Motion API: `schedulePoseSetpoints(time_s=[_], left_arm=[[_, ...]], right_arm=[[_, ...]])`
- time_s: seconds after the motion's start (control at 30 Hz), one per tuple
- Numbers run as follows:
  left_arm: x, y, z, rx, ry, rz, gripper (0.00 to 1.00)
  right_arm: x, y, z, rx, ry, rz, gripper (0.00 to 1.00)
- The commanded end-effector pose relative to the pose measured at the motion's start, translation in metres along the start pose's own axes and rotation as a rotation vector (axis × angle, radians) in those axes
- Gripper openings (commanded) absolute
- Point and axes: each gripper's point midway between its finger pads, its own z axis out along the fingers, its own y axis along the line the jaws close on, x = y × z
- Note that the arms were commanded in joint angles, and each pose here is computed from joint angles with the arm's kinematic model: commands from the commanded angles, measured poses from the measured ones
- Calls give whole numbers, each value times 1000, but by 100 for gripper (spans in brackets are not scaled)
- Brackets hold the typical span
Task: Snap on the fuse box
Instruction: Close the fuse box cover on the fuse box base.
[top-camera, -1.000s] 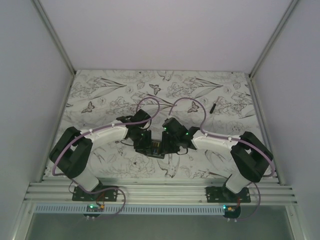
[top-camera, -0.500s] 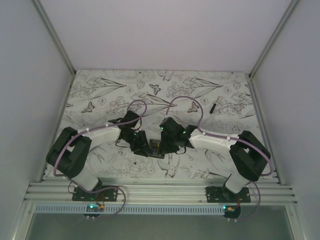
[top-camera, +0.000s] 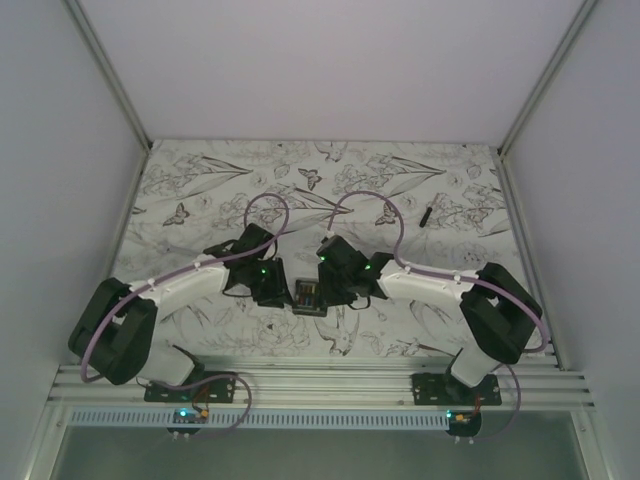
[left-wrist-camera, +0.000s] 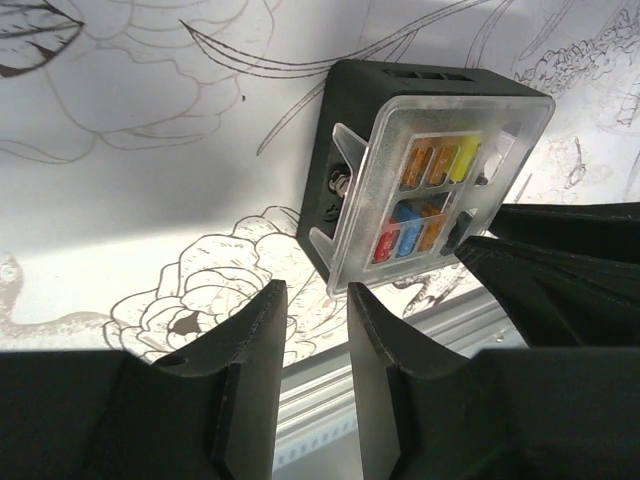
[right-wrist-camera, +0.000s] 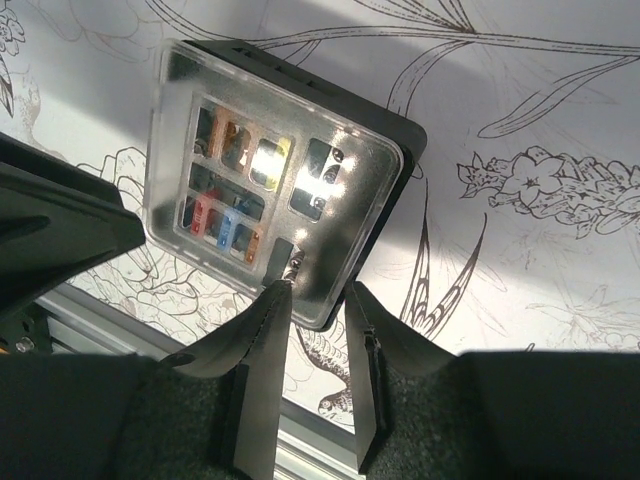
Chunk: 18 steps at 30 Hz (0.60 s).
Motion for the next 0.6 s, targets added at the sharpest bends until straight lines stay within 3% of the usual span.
schedulePoseSetpoints(time_s=[0.0,0.23,0.57], left_arm=[[-3,8,-8,-72,-24,75,33],[-4,-4,1,-112,-15,159,25],[6,0,10,-178,34,158,24]], right_arm=[[-7,8,-9,-27,-48,-4,35],[-3,6,-5,-35,-50,36,39],[5,12,4,-73,-15,72,39]])
